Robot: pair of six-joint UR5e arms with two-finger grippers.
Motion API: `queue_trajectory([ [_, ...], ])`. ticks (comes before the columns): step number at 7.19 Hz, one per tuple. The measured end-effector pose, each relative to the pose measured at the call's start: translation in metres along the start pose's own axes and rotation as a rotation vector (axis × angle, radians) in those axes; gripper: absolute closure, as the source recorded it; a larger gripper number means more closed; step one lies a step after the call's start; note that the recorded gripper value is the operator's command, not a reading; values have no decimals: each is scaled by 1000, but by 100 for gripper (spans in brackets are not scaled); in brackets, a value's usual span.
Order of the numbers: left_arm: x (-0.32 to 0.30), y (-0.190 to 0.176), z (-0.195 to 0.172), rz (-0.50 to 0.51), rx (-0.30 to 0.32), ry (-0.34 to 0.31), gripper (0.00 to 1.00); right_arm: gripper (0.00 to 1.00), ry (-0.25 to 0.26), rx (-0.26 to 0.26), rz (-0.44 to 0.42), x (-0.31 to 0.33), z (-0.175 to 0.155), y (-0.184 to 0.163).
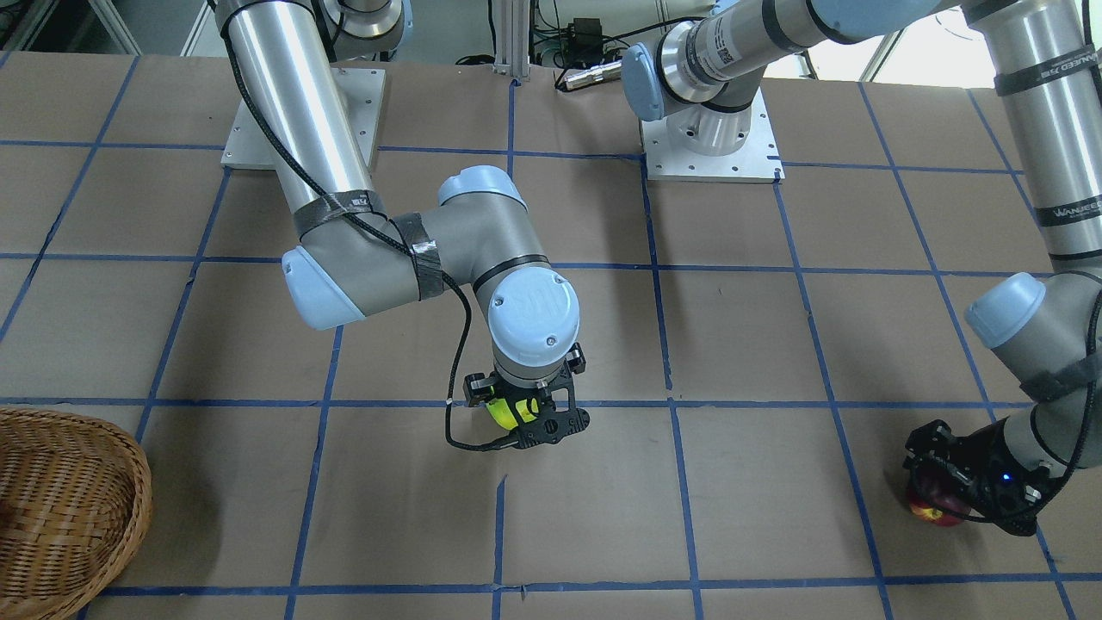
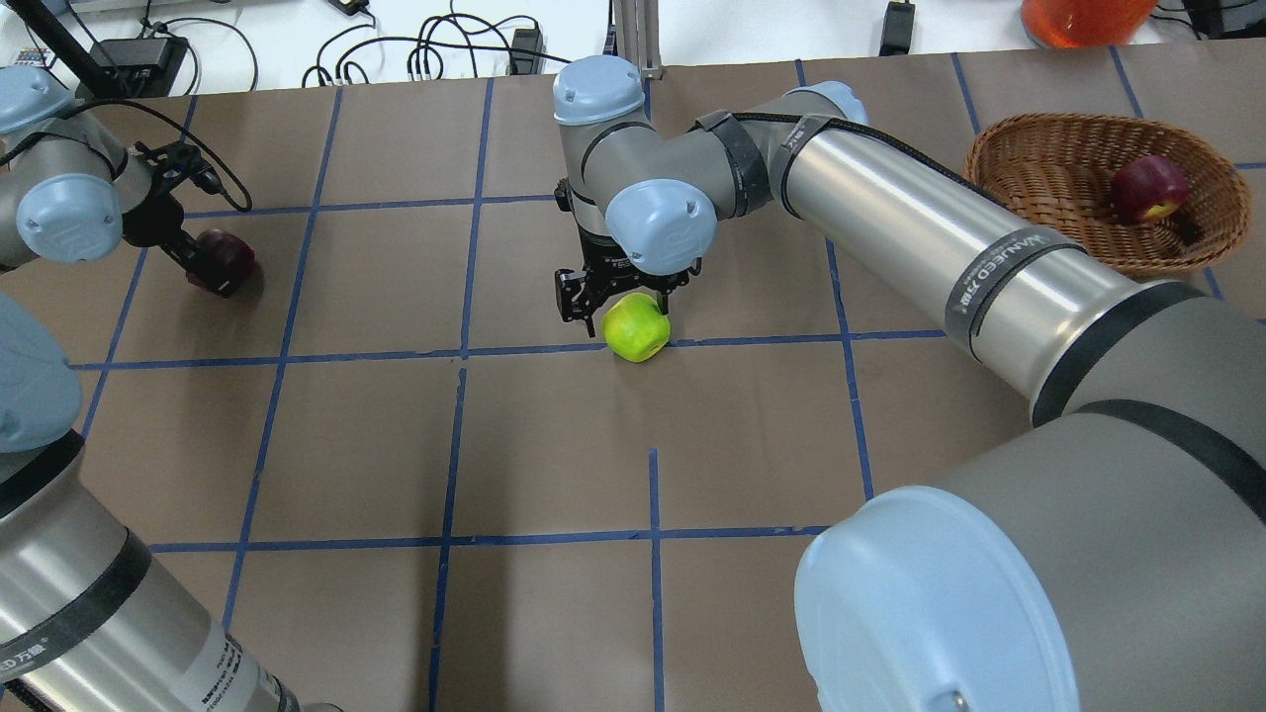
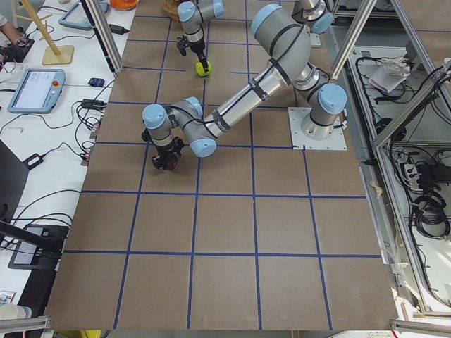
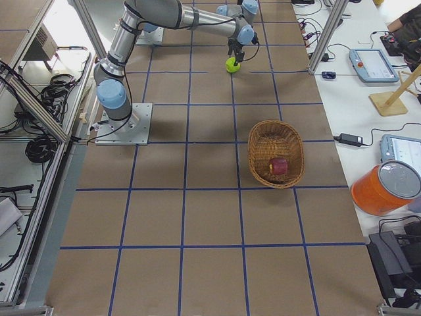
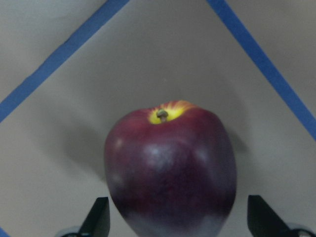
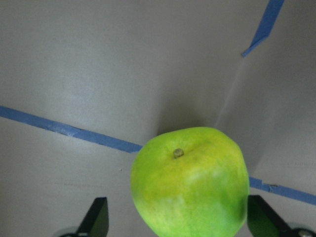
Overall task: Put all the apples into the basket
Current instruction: 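Close the right gripper on the green apple while the left grasps the dark red apple, then carry the green apple into the basket while the left carries the dark red apple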
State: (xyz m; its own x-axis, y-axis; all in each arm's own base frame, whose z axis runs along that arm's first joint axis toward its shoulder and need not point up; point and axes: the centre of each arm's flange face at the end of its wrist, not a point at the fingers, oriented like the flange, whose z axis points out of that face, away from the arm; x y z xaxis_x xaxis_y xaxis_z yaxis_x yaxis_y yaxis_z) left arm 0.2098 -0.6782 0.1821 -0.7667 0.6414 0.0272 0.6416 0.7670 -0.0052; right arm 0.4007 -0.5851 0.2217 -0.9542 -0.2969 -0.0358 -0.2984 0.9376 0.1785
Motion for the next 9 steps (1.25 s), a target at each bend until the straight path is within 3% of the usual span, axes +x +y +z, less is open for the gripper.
queue_trajectory([
  [2,6,-7,-9,-7,15,1,51,0,7,-16,9,1,22,-2],
  [3,19,-17,-23,-39,7,18,51,8,22,-12,8,3,28,-2],
  [4,42,-29,-41,-108,-7,48,51,71,36,-6,5,5,30,-3],
  [5,73,-43,-57,-190,-17,81,51,100,51,10,2,7,29,-5],
  [7,146,-60,-61,-304,-51,141,51,100,72,56,14,22,10,-11],
  [9,214,-75,-56,-383,-70,140,51,100,60,89,114,90,-54,-10],
])
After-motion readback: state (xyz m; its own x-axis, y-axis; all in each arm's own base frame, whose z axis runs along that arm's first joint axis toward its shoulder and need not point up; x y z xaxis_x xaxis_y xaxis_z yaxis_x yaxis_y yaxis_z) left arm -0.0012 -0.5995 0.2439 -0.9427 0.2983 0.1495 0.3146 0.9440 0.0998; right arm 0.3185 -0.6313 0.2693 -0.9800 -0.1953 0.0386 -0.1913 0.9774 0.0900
